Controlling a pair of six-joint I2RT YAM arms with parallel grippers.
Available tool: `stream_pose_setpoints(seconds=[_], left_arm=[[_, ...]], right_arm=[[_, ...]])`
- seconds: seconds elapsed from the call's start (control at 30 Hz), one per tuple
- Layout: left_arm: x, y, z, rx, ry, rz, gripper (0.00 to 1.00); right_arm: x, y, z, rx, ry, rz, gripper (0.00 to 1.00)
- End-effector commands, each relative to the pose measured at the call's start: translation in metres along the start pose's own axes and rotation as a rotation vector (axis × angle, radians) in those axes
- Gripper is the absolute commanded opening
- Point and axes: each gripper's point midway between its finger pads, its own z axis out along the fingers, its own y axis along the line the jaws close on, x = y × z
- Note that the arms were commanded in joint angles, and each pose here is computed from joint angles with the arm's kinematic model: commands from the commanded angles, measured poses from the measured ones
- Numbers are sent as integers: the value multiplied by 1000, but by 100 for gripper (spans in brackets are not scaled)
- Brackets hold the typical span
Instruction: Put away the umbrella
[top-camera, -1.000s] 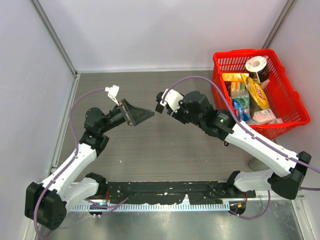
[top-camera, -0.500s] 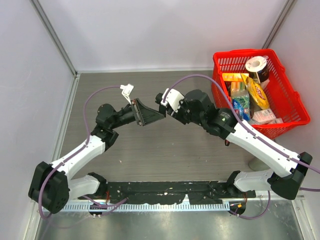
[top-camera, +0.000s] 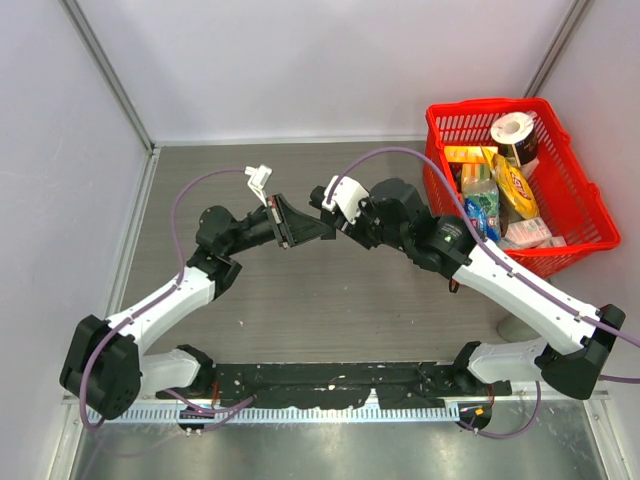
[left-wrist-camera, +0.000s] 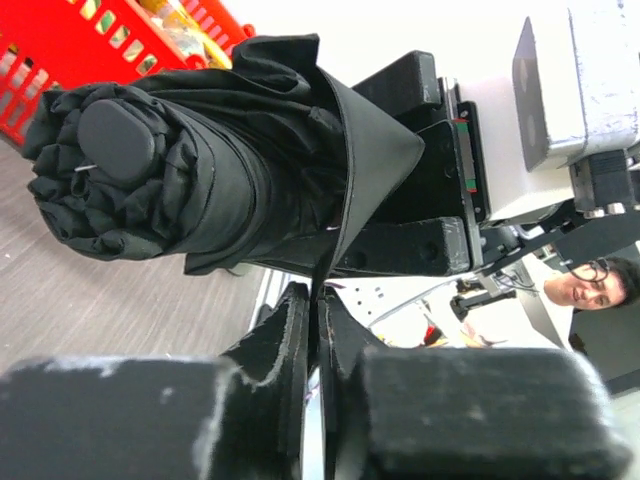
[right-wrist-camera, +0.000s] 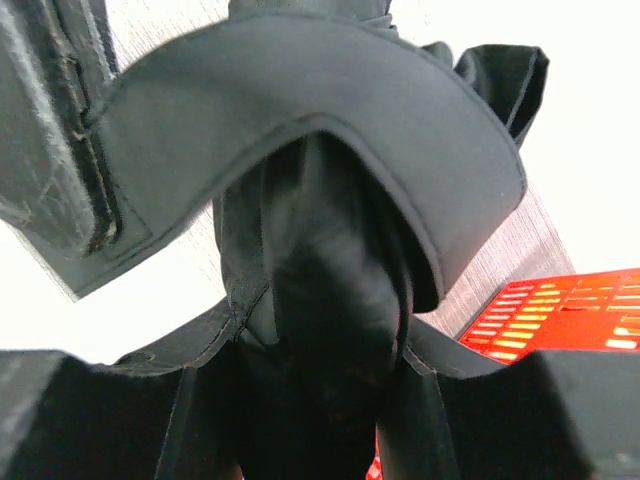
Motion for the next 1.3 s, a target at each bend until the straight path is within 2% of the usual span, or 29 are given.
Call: stream_pose_setpoints(seconds=[0.0,0.13,0.3,0.47,0.57,0.63,0.73,0.8,0.9,1.03,1.1,1.17,1.23,1.27], left_arm=[[-12,-18,2,49,-29,83,0],[4,-37,-10,85,-30,120,0],[40,-53,-24,47,19,167,0],[45,-80,-27,41,27,184,0],[52,-54,-29,-100,52,194,0],[61,-18,-39,-258,85,198,0],[80,34,-61,-460,140,235,0],[88,53,-70,-526,176,257,0],[101,60,-69,-512,219,242,0],[112,16,-42,-213,247,169,0],[115,22,-41,-238,284,177,0],[122,42,-49,-350,337,168,0],[119,49,-49,-395,332,164,1],[115,49,-48,-400,310,157,4]], right_arm=[[-37,-28,-16,98,-122,54,1],[-32,-41,-15,161,-121,82,1],[-32,-45,-6,159,-129,107,1],[-31,-38,8,112,-130,104,1],[-38,-28,6,37,-166,132,1],[-41,-23,1,-32,-179,155,1],[-30,-27,-7,-60,-155,194,1],[-24,-31,-11,-57,-151,216,1],[-23,-30,-16,-70,-165,231,1],[-23,-31,-15,-67,-167,227,1],[-26,-31,-15,-77,-170,225,1],[-28,-31,-17,-78,-171,217,1],[-27,-33,-19,-61,-184,178,1],[-30,-36,-24,-37,-201,164,1]])
